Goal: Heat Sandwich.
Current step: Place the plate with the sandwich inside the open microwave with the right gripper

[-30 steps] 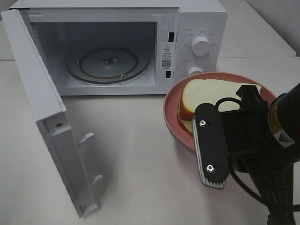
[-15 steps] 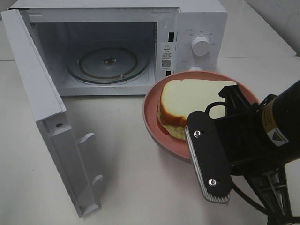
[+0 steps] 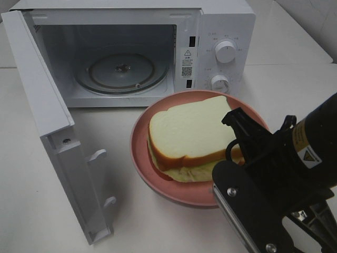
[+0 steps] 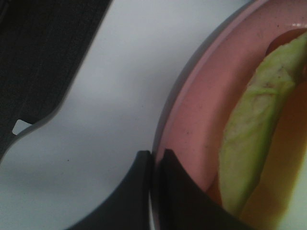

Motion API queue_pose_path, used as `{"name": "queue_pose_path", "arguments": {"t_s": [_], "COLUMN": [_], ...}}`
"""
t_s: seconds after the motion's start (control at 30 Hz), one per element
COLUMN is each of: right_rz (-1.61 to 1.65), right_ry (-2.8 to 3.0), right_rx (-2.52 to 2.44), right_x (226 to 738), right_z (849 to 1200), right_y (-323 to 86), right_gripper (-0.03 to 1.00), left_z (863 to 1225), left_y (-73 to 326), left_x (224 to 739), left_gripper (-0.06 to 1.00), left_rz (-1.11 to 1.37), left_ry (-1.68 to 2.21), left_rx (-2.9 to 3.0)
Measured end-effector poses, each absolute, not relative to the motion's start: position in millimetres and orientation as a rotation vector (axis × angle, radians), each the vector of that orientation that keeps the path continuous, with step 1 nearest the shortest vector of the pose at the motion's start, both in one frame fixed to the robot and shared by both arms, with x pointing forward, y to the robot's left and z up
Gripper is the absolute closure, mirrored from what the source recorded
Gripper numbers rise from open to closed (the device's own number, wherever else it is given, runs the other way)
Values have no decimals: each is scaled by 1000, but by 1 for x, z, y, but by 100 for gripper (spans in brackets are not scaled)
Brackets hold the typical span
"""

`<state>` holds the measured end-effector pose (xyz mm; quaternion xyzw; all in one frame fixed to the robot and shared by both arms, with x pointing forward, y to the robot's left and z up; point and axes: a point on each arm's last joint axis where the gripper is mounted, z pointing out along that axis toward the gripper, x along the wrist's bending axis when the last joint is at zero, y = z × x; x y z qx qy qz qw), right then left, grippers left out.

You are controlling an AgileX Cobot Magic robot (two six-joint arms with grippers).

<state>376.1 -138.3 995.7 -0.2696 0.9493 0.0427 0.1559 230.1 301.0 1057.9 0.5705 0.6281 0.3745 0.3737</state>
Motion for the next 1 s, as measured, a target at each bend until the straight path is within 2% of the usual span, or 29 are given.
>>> {"name": "queue_pose_path", "arguments": {"t_s": [0.3,0.63,1.0], "right_rz": [158,179,256], "right_ry": [2691,2744,2745], "right_rx": [-865,-816,-871], "right_x": [377,400,427], "right_z": [996,993,996], "right_y": [-137,-149,-123], "right_gripper": [94,94,94], "left_z": [1058,1058,1058], "left_y": [301,301,301], "left_x": [230,230,230], "left_gripper": [-3,-3,-3], "left_rz": [959,959,959], "left_ry": [1609,1609,1609], "left_rx": [1461,1461,1461]}}
